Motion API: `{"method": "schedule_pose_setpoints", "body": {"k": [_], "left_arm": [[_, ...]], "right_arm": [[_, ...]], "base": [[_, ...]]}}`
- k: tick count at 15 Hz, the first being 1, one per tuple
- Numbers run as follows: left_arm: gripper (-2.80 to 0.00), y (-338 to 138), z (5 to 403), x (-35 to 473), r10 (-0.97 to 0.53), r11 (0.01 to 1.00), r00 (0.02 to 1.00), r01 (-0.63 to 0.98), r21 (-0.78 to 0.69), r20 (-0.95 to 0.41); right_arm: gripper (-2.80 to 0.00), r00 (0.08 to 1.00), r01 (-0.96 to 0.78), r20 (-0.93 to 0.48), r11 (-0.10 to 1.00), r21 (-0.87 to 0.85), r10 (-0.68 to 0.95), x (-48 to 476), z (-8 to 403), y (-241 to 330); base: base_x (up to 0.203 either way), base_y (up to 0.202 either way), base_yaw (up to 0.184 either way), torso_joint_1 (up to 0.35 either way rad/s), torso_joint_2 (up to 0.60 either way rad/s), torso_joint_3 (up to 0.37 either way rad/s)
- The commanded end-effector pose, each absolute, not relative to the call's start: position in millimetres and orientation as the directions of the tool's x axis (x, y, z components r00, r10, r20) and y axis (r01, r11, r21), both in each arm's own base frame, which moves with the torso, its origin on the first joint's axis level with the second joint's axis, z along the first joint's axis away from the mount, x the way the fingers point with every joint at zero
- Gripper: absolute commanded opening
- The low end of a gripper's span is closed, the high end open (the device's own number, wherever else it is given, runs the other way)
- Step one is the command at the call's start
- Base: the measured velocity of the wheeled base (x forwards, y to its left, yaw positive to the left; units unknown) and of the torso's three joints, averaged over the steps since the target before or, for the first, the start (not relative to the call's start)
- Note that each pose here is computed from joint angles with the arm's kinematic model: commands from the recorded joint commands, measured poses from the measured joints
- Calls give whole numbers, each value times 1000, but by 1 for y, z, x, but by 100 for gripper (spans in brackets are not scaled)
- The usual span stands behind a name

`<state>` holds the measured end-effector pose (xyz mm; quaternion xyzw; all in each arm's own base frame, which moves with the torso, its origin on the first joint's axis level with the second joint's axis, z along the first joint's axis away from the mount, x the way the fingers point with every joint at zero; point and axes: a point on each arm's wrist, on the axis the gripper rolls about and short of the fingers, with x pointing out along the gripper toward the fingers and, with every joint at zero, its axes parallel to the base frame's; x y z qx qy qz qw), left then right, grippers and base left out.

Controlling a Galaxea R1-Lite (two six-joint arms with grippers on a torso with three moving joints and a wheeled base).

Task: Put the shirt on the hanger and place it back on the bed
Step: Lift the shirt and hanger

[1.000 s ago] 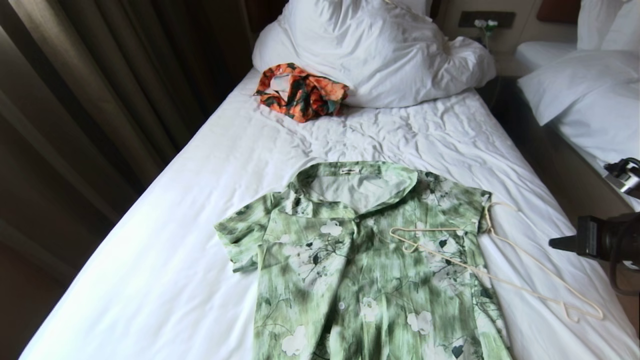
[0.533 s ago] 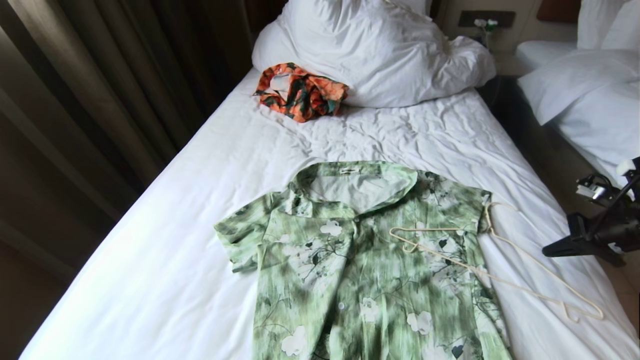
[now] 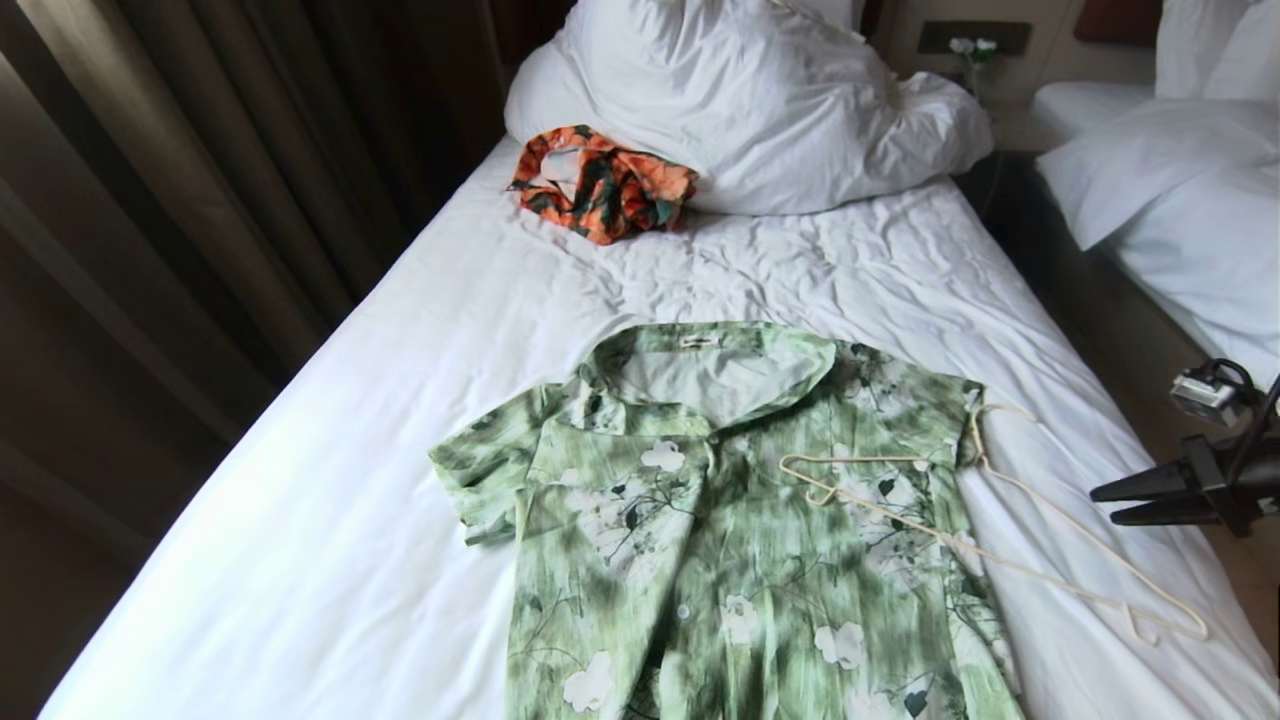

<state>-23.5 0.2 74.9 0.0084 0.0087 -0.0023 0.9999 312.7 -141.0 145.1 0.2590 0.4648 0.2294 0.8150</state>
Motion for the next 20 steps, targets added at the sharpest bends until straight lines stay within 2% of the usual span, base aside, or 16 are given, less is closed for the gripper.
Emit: {"method": "schedule_pose_setpoints", "body": {"k": [1, 5, 10, 20], "left_arm": [[-280, 0, 75, -24, -5, 1000, 1000, 5, 17, -15], [-280, 0, 75, -24, -5, 1000, 1000, 5, 17, -15], [-280, 0, 75, -24, -5, 1000, 1000, 5, 17, -15], [-280, 0, 75, -24, -5, 1000, 1000, 5, 17, -15]], "right_arm": [[0, 445, -218, -575, 705, 675, 687, 327, 119, -150], [0, 418, -317, -505, 642, 698, 755, 341, 88, -152], [0, 419, -389, -391, 551, 738, 819, 352, 72, -152], [0, 307, -447, -388, 492, 747, 869, 367, 62, -109]], "base": [[0, 0, 0, 0, 0, 0], [0, 0, 0, 0, 0, 0], [0, 0, 0, 0, 0, 0], [0, 0, 0, 0, 0, 0]]}}
